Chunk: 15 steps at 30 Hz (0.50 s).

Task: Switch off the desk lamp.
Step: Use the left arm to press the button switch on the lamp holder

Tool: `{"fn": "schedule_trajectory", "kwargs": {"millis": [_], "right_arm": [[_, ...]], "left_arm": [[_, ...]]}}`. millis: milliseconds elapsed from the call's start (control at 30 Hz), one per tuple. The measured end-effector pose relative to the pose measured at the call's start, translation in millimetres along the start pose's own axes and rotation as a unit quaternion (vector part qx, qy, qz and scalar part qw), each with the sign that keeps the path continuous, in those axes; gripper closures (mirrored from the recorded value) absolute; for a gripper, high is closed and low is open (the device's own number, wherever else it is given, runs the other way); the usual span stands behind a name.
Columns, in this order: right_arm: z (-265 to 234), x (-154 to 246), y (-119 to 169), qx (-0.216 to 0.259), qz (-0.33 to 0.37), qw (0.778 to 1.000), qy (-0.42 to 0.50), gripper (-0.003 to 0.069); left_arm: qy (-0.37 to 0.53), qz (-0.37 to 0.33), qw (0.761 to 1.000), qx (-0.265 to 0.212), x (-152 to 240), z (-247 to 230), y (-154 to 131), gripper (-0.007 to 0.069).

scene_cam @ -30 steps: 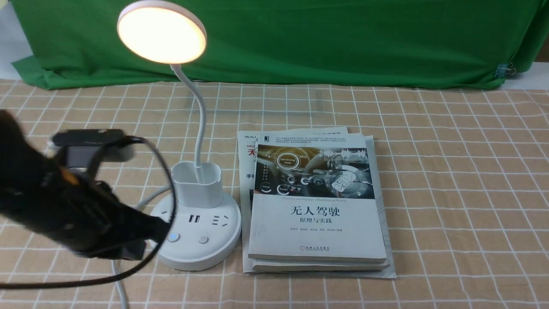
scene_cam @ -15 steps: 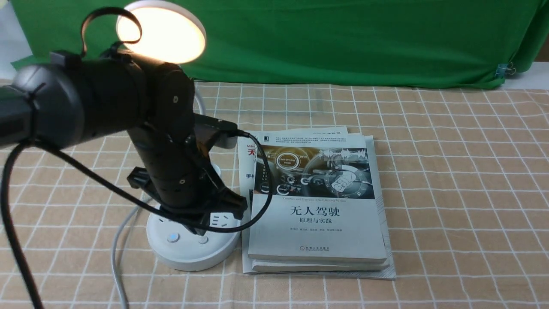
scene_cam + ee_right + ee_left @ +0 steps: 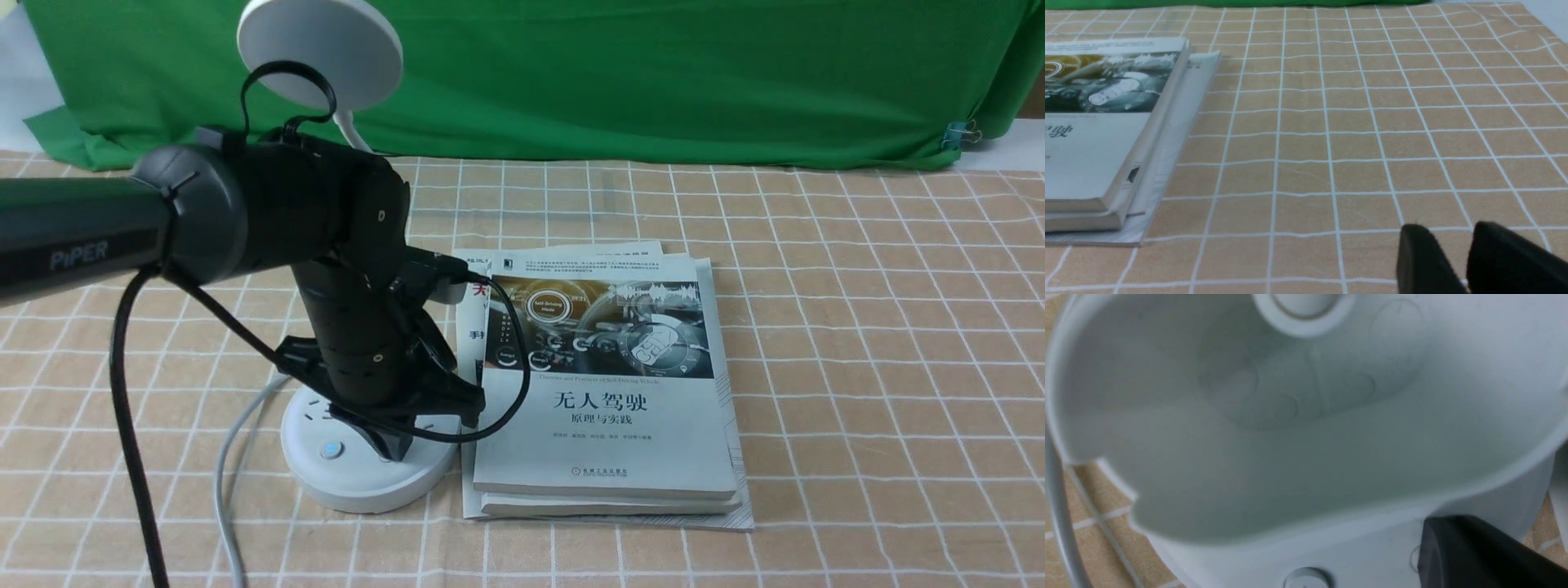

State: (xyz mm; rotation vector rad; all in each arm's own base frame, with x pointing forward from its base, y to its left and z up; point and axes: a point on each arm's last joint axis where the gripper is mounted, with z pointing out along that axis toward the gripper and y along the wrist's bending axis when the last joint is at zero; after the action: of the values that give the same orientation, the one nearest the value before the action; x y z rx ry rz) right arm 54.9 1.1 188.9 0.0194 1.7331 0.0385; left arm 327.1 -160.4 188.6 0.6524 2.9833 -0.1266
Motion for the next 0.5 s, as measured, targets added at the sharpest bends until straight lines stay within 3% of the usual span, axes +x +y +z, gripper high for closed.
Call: {"fn": "schedule_trajectory", "kwargs": {"millis": [500], "right_arm": [[0.0, 0.0, 0.0, 0.000, 0.000, 1.000, 0.000, 0.0416]], "left_arm": [[-0.032, -0.009, 0.999, 0.000, 7.2, -29.4, 0.0, 0.0624]]}}
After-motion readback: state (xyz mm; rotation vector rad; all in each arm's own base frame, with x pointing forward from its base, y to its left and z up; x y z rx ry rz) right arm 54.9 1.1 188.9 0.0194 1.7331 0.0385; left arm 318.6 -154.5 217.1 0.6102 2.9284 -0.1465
